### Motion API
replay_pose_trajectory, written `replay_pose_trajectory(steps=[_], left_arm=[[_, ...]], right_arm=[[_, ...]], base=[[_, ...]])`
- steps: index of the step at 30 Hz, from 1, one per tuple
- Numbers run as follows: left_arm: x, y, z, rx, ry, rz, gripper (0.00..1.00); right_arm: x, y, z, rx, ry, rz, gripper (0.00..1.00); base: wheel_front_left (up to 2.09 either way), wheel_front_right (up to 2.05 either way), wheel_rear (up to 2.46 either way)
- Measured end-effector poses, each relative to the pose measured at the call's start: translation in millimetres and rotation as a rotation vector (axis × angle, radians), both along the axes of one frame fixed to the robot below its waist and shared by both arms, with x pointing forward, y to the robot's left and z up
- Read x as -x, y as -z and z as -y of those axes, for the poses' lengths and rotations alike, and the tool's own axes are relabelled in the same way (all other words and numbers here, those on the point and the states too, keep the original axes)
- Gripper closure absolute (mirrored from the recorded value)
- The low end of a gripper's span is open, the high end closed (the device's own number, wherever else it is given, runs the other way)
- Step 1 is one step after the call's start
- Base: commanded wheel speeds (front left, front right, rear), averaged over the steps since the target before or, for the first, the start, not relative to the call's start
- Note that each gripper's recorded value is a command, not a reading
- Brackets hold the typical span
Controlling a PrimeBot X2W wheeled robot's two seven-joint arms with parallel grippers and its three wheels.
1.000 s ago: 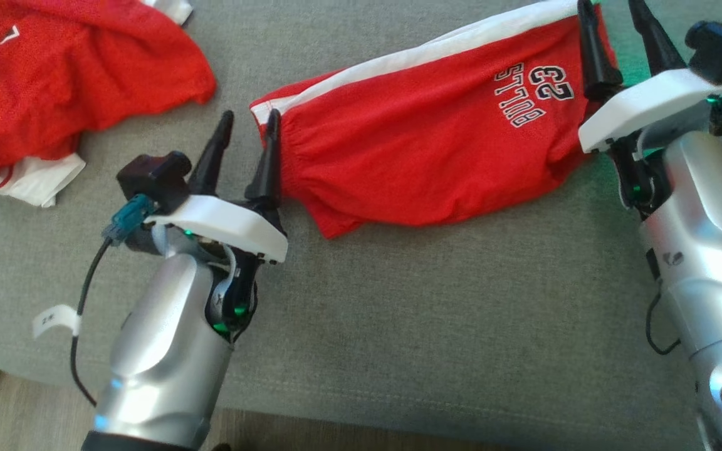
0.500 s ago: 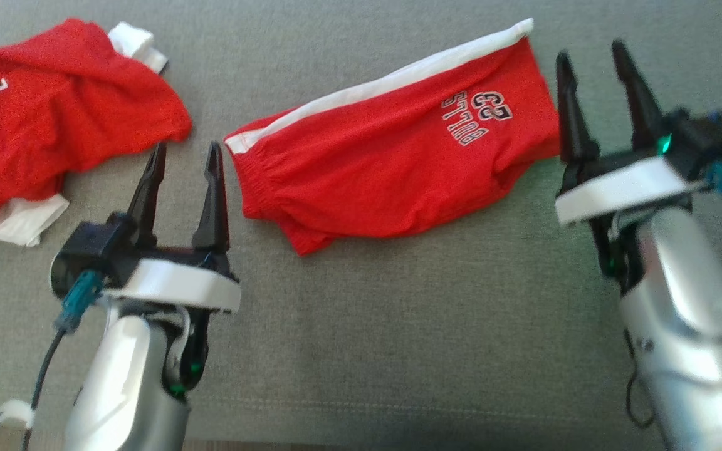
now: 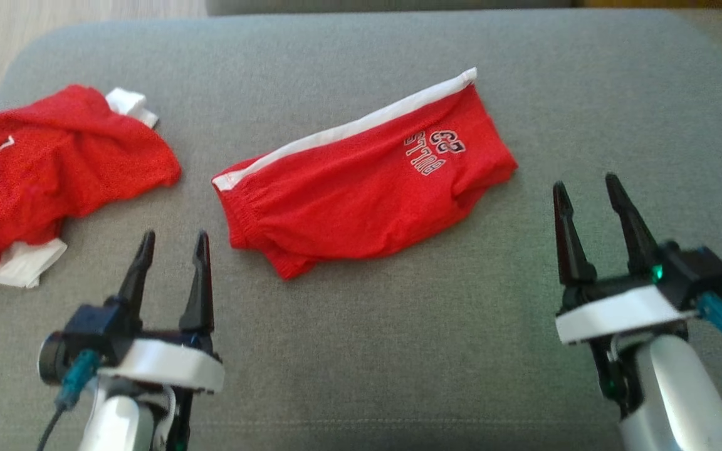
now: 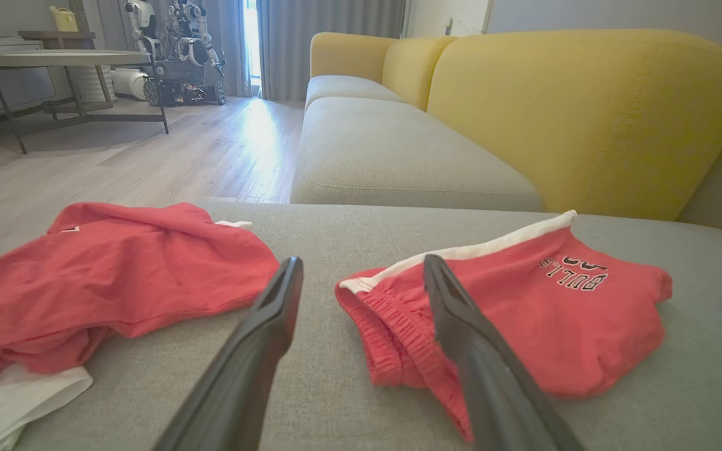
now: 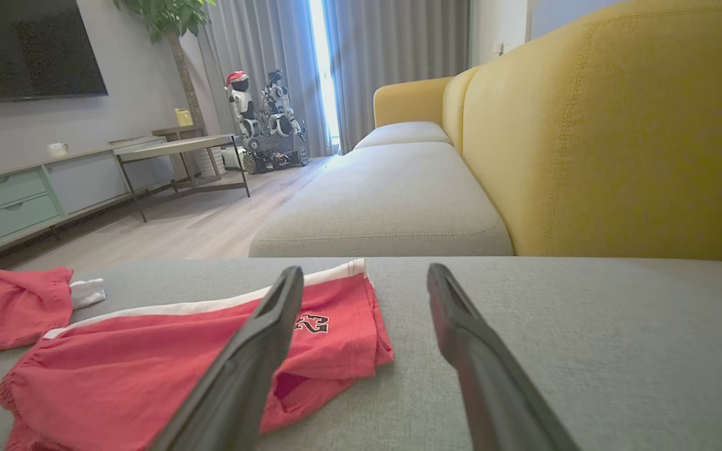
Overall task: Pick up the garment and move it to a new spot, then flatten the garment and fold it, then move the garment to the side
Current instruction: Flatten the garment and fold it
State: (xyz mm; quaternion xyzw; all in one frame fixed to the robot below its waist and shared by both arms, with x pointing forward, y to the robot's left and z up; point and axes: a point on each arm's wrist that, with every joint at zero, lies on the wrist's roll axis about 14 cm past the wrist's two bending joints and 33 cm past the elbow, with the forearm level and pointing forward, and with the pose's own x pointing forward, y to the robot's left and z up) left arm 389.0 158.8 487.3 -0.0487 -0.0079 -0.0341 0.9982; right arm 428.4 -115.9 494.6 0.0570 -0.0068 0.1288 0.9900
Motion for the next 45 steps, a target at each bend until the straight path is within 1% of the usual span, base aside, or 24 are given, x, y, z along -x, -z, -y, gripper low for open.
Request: replay_pose_trajectory(steps=[7, 11, 15, 26, 37, 42, 45], left_arm=[[22, 4, 2, -0.003, -0.001, -0.018, 0.00], [25, -1, 1, -0.007, -0.009, -0.003, 0.00], [26, -1, 1, -0.007, -0.009, -0.003, 0.00], [29, 12, 0, -0.012, -0.009, -0.046, 0.00], [27, 14, 0, -0.010, -0.008, -0.053, 0.00], [20, 11, -2, -0.012, -0.012, -0.042, 0.00], [15, 9, -1, -0.013, -0.009, -0.036, 0.00]], right_arm=[[32, 0, 8, 0.009, 0.024, -0.036, 0.00], [41, -3, 9, 0.006, 0.027, -0.038, 0.00], [48, 1, 8, 0.003, 0.028, -0.062, 0.00], [46, 4, 6, 0.001, 0.023, -0.078, 0.00], [41, 9, 6, 0.000, 0.021, -0.091, 0.00], [33, 21, 5, 0.002, 0.021, -0.122, 0.00], [17, 23, 3, 0.003, 0.019, -0.126, 0.00]], base=[[0.00, 0.00, 0.00], [0.00, 0.00, 0.00], [0.00, 0.00, 0.00], [0.00, 0.00, 0.00], [0.00, 0.00, 0.00], [0.00, 0.00, 0.00], [0.00, 0.00, 0.00]])
